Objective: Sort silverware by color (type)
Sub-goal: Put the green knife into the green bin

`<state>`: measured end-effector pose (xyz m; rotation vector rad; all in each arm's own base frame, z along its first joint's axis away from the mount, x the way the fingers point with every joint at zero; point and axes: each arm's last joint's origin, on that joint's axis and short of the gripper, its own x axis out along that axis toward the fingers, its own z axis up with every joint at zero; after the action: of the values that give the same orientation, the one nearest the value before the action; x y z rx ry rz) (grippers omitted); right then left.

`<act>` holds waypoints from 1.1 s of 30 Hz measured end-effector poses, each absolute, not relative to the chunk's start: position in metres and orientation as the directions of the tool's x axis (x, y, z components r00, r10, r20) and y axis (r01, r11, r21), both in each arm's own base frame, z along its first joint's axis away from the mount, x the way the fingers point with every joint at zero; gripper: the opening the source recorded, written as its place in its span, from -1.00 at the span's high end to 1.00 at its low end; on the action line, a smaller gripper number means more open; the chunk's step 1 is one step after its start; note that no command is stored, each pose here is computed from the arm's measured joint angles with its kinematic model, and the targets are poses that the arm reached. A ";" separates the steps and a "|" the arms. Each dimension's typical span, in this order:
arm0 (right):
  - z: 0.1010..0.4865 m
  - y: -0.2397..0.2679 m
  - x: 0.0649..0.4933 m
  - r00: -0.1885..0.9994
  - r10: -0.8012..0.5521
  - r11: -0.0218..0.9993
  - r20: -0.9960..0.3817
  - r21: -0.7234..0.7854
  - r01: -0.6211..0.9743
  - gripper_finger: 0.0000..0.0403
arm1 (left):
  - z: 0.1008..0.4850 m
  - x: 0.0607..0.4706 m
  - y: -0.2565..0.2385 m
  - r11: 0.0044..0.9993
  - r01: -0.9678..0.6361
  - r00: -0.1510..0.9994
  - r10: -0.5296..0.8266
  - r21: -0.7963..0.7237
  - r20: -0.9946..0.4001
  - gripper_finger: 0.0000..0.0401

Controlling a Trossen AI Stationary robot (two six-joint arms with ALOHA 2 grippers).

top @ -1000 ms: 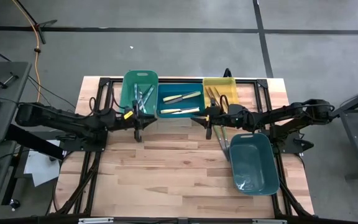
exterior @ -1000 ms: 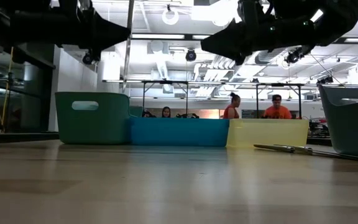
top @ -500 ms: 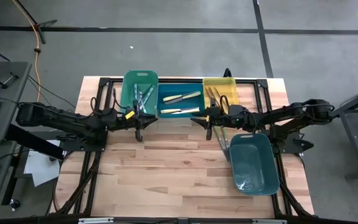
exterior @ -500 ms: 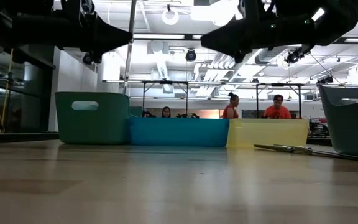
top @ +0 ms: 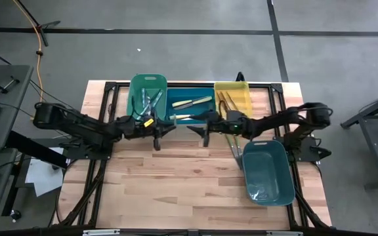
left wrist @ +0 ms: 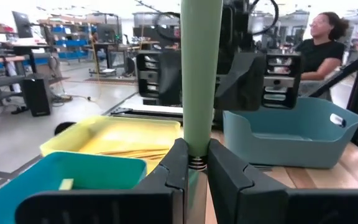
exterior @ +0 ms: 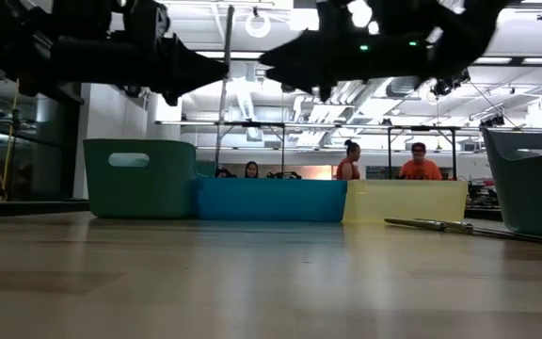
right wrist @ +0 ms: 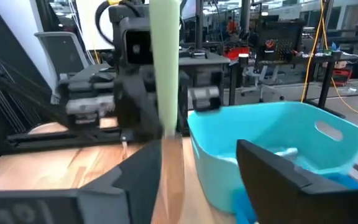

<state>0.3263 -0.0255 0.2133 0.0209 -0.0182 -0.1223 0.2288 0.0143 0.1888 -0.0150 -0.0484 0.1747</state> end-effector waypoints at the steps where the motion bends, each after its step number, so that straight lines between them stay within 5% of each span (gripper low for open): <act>1: 0.214 -0.026 0.333 0.992 -0.122 0.992 0.020 0.022 0.122 -0.06 | 0.188 0.232 0.014 0.987 -0.161 0.986 0.162 -0.018 0.039 0.87; 11: 0.220 -0.023 0.364 1.000 0.000 0.999 0.024 0.048 -0.001 -0.18 | 0.178 0.243 0.015 0.986 -0.163 0.987 0.163 -0.022 -0.012 0.87; 24: 0.223 -0.022 0.365 0.998 -0.052 0.996 0.033 0.072 0.050 -0.15 | 0.179 0.249 0.014 0.990 -0.132 0.991 0.132 -0.039 -0.015 0.87; 29: 0.223 -0.022 0.365 0.997 -0.071 0.994 0.031 0.089 0.068 0.04 | 0.176 0.251 0.016 0.989 -0.142 0.990 0.141 -0.039 -0.023 0.87; 33: 0.222 -0.022 0.365 0.997 -0.071 0.994 0.017 0.089 0.069 0.42 | 0.176 0.251 0.018 0.988 -0.152 0.988 0.152 -0.038 -0.023 0.87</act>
<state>0.3653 -0.0225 0.2218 0.0886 -0.0198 -0.0704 0.2507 0.0177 0.1757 -0.0402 0.0204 0.1526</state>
